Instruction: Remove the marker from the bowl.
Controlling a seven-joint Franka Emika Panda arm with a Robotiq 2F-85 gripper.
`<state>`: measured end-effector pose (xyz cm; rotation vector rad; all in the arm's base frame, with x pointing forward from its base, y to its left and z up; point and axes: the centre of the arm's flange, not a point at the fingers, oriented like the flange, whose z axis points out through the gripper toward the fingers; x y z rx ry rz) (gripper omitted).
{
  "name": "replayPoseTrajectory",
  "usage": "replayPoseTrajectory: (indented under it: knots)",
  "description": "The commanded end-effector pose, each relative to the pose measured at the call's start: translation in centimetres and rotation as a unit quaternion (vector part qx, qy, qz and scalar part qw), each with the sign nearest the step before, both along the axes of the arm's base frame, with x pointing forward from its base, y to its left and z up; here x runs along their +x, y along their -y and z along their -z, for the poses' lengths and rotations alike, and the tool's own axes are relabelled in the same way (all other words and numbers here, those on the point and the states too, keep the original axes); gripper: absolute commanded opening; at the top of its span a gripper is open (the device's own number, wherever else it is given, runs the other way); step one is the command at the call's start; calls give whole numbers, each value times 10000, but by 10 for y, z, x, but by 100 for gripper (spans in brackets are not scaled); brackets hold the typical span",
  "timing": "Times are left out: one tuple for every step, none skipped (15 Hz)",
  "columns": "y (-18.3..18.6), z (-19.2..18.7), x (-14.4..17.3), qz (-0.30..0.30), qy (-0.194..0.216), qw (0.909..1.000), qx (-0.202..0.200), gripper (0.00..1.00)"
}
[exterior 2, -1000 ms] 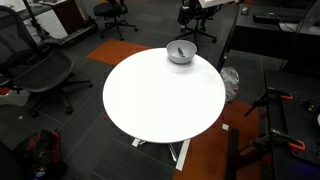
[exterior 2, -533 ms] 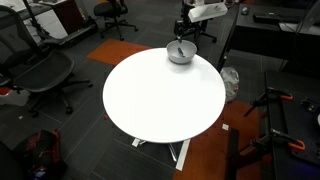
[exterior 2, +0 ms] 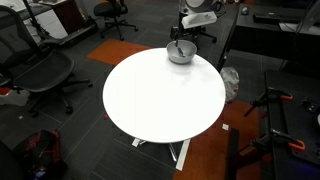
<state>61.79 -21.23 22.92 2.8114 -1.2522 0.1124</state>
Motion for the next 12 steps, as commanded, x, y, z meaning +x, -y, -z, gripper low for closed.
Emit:
replayPoseTrajectory:
  knots:
    - [15,12,20,1,10,10000,22,100]
    - [17,18,22,16,12,10000,39,100]
    - [19,22,25,39,3,10000,50,100]
    - [20,27,26,51,-7,10000,55,100]
    - [22,32,28,70,-14,10000,59,100]
    - [24,36,29,92,-16,9999,53,100]
    - [27,40,30,111,-31,9999,51,100]
    - [30,43,31,134,-38,9999,47,100]
    - [33,46,31,159,-46,9998,57,100]
    - [36,48,32,179,-45,9998,47,100]
    - [38,51,32,193,-56,9998,47,100]
    - [41,53,33,211,-59,9998,43,100]
